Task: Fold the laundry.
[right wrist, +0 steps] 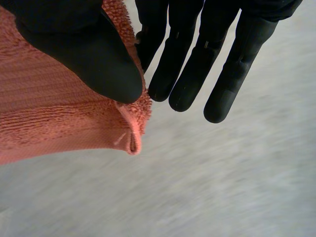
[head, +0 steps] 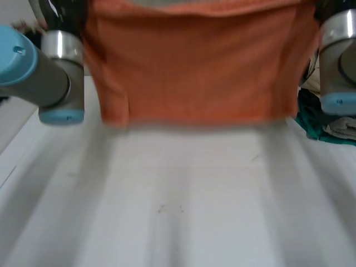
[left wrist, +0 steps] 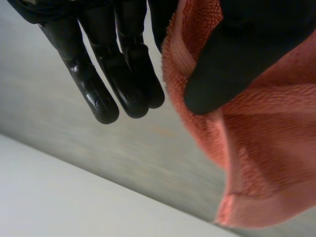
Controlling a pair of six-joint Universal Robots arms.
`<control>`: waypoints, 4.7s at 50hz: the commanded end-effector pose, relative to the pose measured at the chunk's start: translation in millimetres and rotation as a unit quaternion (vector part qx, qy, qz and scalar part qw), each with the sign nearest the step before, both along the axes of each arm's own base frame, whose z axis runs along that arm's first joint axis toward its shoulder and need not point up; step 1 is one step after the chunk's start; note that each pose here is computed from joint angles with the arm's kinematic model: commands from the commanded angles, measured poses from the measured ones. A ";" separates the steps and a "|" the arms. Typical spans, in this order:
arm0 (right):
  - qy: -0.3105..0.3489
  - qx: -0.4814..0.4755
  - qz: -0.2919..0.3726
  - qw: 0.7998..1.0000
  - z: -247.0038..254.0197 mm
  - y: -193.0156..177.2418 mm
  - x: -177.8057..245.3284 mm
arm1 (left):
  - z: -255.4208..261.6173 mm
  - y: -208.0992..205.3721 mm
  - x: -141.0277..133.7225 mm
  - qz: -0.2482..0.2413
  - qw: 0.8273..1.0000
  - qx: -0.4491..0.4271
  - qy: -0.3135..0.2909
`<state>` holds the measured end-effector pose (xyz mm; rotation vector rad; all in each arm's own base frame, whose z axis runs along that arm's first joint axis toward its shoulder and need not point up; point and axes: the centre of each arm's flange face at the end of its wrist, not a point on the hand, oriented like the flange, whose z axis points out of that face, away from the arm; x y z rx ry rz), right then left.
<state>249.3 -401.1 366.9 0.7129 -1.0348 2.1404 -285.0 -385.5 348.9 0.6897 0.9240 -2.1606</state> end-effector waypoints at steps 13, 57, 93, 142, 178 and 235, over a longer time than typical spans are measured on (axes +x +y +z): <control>0.001 0.157 0.063 0.986 -87.8 22.2 18.7 | -102.6 21.2 24.4 -0.029 0.990 0.140 -0.006; 0.188 0.503 -0.044 0.843 -188.1 118.1 -80.1 | -179.8 181.1 69.6 -0.029 0.857 0.502 -0.114; 0.092 0.335 -0.040 0.937 -236.9 3.9 -14.0 | -228.6 49.9 -30.5 -0.027 0.953 0.277 -0.120; -0.111 0.519 0.044 0.846 -244.2 64.5 -107.4 | -165.6 141.0 14.7 -0.114 0.924 0.353 0.099; 0.019 0.311 0.054 0.949 -141.0 68.5 -64.7 | -140.6 133.5 36.4 -0.085 0.930 0.338 0.116; -0.021 0.504 0.145 0.851 -235.8 138.6 12.9 | -149.2 163.4 -9.0 -0.178 0.911 0.362 0.083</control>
